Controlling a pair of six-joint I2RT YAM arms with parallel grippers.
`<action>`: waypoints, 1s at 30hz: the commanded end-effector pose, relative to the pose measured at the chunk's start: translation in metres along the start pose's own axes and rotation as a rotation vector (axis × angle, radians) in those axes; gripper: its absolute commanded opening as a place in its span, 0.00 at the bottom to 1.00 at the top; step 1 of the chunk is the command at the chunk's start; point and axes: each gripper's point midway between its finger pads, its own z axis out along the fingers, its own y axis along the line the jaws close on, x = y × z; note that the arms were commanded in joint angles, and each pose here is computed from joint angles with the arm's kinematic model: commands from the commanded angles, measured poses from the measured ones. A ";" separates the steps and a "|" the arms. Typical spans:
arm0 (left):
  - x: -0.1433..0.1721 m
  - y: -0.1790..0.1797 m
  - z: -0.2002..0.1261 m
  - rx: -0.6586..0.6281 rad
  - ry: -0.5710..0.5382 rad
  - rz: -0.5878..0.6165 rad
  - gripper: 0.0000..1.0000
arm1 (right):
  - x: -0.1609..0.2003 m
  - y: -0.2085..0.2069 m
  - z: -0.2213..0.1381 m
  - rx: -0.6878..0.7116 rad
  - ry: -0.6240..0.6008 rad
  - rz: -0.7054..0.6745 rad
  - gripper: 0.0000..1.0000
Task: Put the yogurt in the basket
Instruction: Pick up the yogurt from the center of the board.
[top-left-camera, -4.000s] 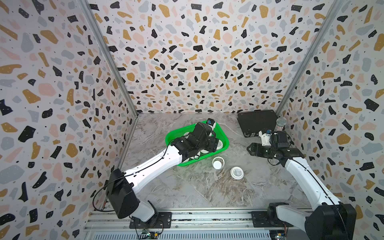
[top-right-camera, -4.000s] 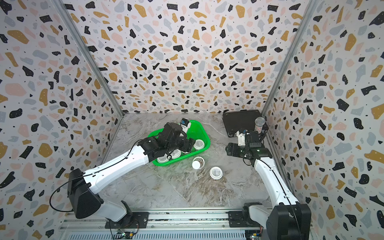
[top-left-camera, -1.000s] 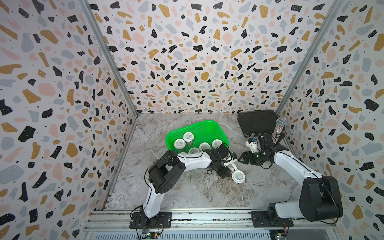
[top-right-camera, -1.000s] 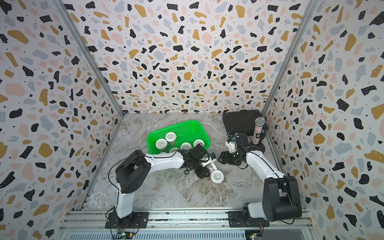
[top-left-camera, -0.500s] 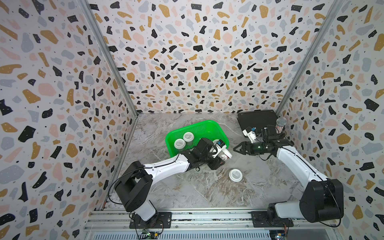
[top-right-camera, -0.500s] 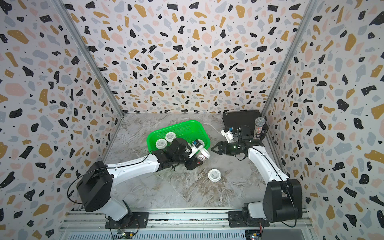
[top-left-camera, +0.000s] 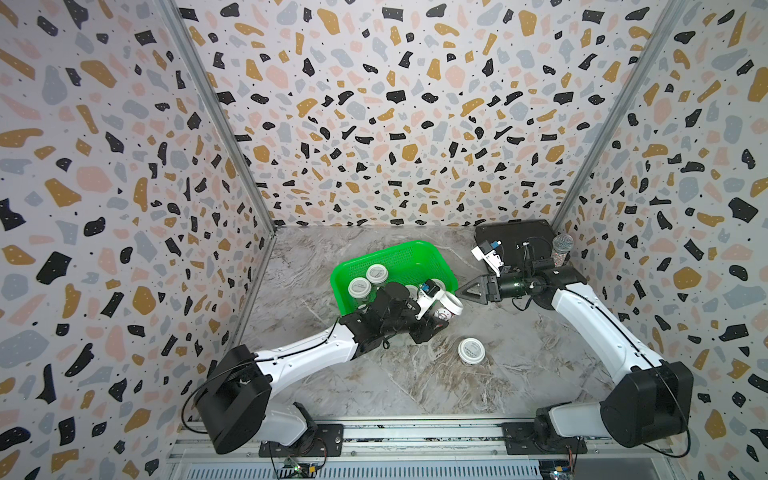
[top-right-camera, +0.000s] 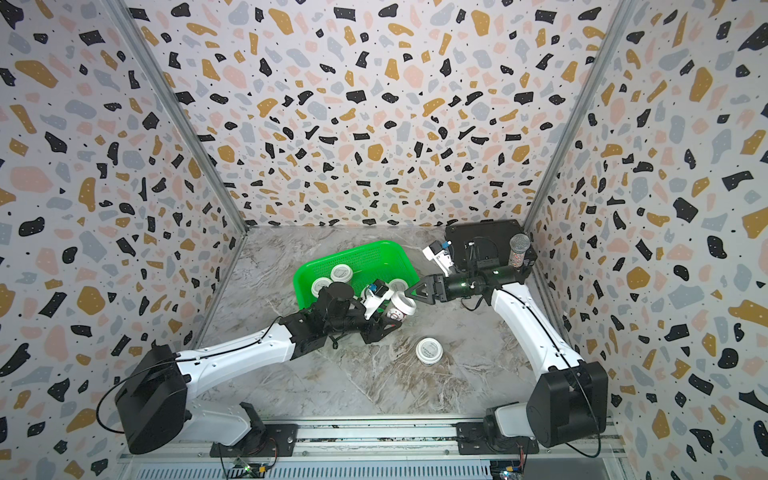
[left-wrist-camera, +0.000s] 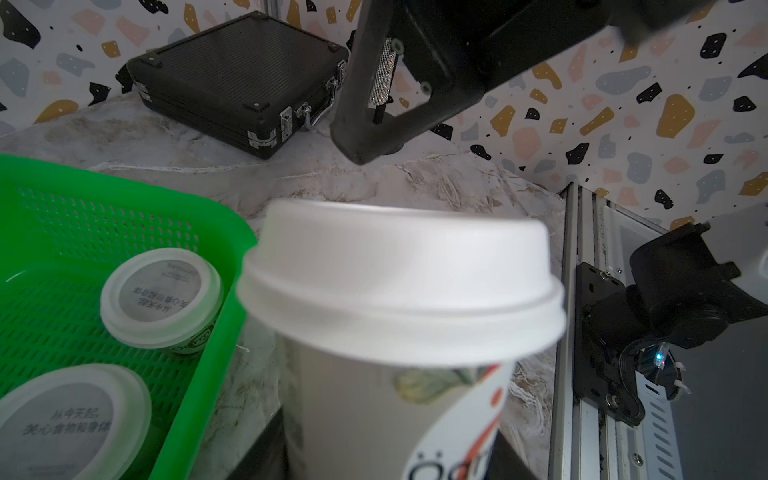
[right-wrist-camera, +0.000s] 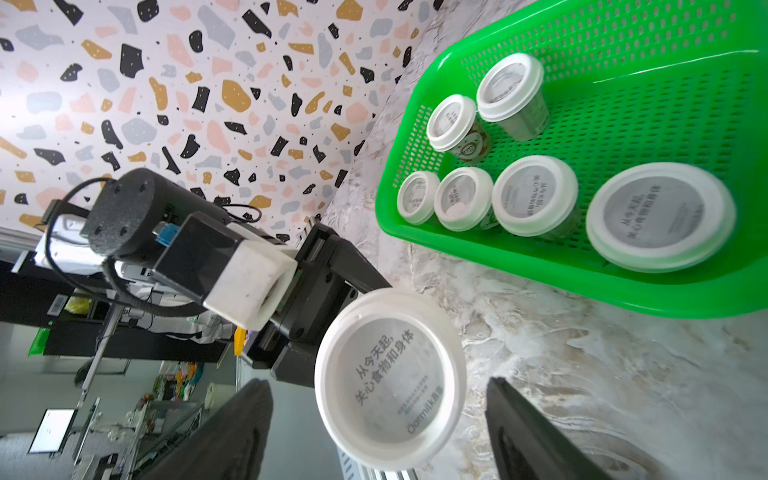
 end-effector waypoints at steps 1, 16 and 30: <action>-0.016 -0.007 -0.006 0.025 -0.064 0.057 0.51 | 0.006 0.017 0.002 -0.049 0.039 -0.026 0.86; -0.020 -0.009 -0.010 0.026 -0.064 0.066 0.51 | 0.026 0.022 0.021 -0.056 0.153 -0.045 0.87; -0.022 -0.009 -0.014 0.015 -0.067 0.071 0.51 | 0.031 0.009 0.029 0.002 0.193 -0.039 0.85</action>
